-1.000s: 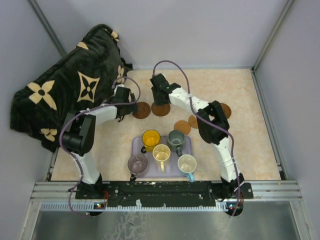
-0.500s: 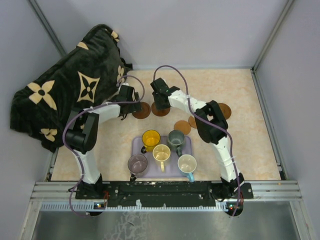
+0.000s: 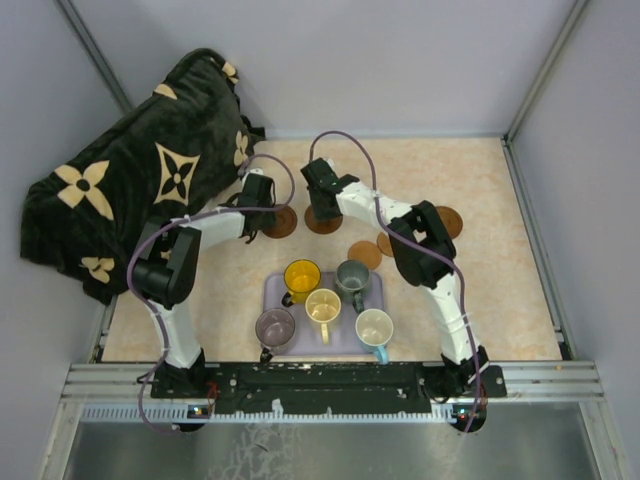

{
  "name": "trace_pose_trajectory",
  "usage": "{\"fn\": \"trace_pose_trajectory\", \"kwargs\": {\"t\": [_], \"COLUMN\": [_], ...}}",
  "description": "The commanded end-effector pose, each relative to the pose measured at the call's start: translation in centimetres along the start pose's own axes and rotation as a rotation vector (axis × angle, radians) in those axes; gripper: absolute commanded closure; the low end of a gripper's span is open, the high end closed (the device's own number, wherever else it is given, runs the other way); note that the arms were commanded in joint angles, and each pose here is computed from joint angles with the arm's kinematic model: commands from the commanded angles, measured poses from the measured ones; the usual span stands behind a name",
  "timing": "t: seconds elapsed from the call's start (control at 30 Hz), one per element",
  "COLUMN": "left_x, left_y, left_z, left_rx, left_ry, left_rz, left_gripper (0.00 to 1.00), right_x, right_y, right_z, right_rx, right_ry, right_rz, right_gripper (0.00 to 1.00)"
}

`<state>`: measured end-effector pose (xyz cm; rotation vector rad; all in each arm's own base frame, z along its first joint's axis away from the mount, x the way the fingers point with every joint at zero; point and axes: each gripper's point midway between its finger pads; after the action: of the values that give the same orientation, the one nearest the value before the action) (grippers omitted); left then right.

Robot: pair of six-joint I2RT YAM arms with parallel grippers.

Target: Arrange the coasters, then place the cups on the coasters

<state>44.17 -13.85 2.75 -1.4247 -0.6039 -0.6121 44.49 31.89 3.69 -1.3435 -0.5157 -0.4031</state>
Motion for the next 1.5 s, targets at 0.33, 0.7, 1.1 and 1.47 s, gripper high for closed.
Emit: {"fn": "trace_pose_trajectory", "kwargs": {"t": [0.33, 0.7, 1.1, 1.47], "left_x": [-7.9, -6.4, -5.0, -4.4], "left_y": [1.1, 0.3, 0.3, 0.7], "left_z": [2.0, 3.3, 4.7, 6.3], "left_rx": [0.064, 0.032, 0.052, 0.07], "left_ry": [0.107, 0.044, 0.008, -0.024], "left_rz": [0.257, 0.233, 0.244, 0.252], "left_gripper": [0.72, 0.99, 0.92, 0.88], "right_x": [-3.5, -2.0, -1.1, -2.8], "right_y": [-1.0, -1.8, -1.8, -2.7], "right_z": [-13.6, -18.6, -21.2, -21.6], "right_rx": [-0.331, -0.397, -0.431, -0.431], "right_ry": [0.213, 0.283, 0.336, 0.352], "right_rz": [0.085, 0.058, 0.048, 0.072], "right_gripper": [0.72, 0.72, 0.72, 0.72]}}
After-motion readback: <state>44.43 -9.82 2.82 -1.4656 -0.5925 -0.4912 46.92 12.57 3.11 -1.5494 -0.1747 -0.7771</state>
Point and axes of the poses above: each gripper's point midway between its finger pads, its own y axis out along the fingers, its own z axis along the line the jaws close on, x = y × z, and after that the axes turned 9 degrees about y, right-handed
